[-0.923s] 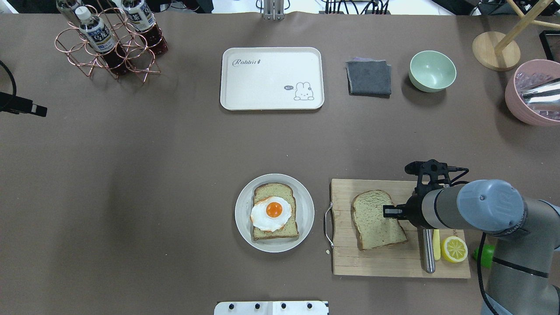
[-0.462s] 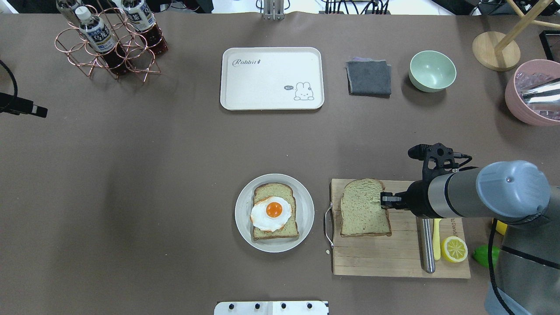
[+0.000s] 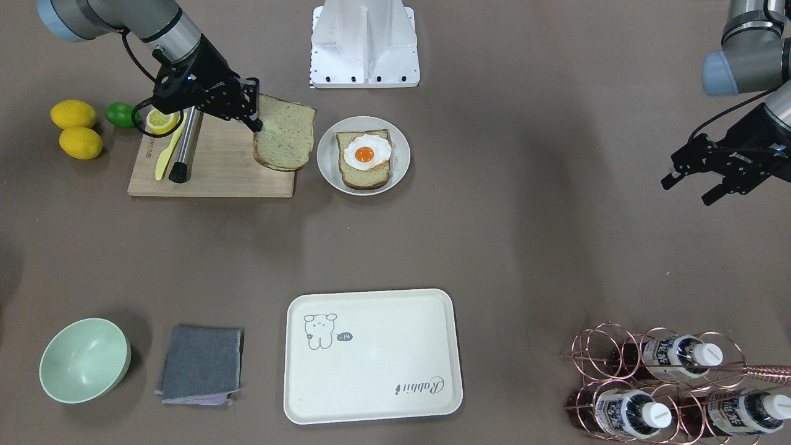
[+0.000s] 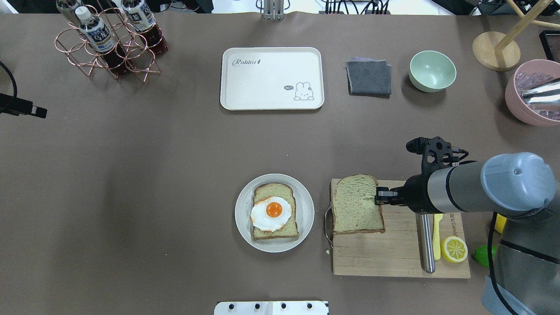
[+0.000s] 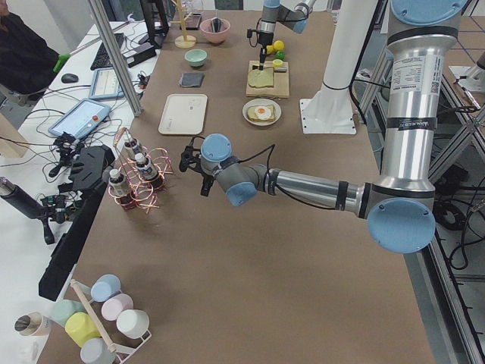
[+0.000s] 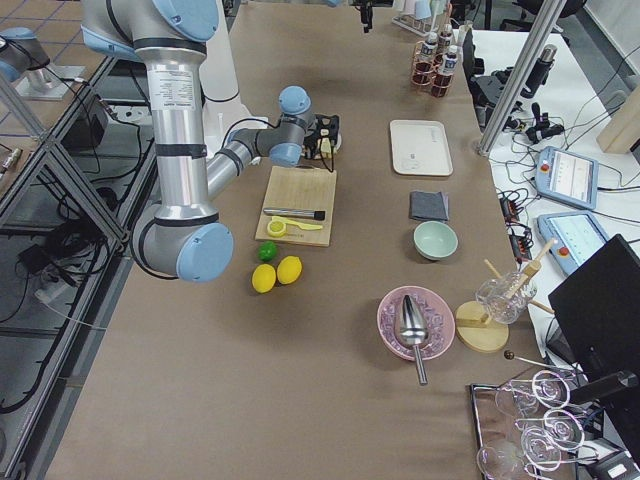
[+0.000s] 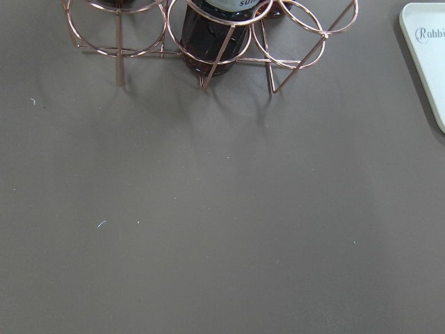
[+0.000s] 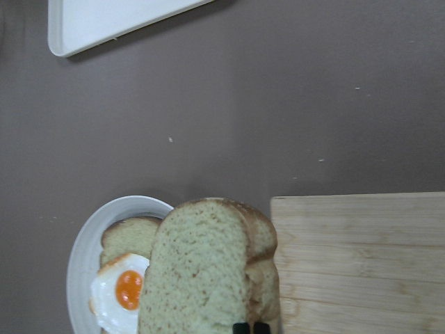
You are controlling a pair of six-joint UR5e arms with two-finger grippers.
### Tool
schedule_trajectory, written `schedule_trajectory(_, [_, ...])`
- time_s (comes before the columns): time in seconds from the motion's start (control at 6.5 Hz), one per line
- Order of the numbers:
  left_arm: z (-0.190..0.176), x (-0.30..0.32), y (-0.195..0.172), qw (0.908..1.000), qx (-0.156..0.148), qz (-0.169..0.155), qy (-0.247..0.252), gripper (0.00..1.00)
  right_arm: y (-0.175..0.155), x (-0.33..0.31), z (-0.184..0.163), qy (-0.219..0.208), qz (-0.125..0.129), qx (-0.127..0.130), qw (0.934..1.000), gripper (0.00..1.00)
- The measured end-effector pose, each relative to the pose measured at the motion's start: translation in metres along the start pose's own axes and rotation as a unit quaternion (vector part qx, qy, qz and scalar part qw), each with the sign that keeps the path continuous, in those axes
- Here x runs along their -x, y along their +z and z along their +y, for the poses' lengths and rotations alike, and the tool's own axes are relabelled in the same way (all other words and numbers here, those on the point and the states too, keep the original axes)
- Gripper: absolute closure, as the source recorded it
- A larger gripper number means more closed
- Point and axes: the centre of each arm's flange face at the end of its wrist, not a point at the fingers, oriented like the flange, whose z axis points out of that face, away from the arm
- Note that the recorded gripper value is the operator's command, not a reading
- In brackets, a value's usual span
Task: Make sandwich and place on tray
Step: 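Lift the bread slice and carry it over the egg toast plate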
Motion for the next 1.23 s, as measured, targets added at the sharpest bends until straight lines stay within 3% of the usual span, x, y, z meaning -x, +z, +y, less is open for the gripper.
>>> schedule_trajectory(0.31, [0.002, 0.003, 0.001, 1.0000, 0.001, -0.002, -0.002, 0.02, 0.025, 0.043, 0.001, 0.021, -0.030, 0.005, 0.9993, 1.00])
schedule_trajectory(0.62, [0.002, 0.004, 0.001, 1.0000, 0.000, -0.004, -0.002, 0.02, 0.053, 0.067, 0.020, 0.020, -0.036, 0.000, 0.9992, 1.00])
schedule_trajectory(0.77, [0.002, 0.005, 0.001, 1.0000, -0.001, -0.005, -0.002, 0.02, 0.071, 0.066, 0.029, 0.017, -0.035, -0.006, 0.9992, 1.00])
schedule_trajectory(1.23, [0.002, 0.006, 0.002, 1.0000, -0.002, -0.008, -0.004, 0.02, 0.105, 0.056, 0.043, 0.026, -0.068, -0.017, 0.9972, 1.00])
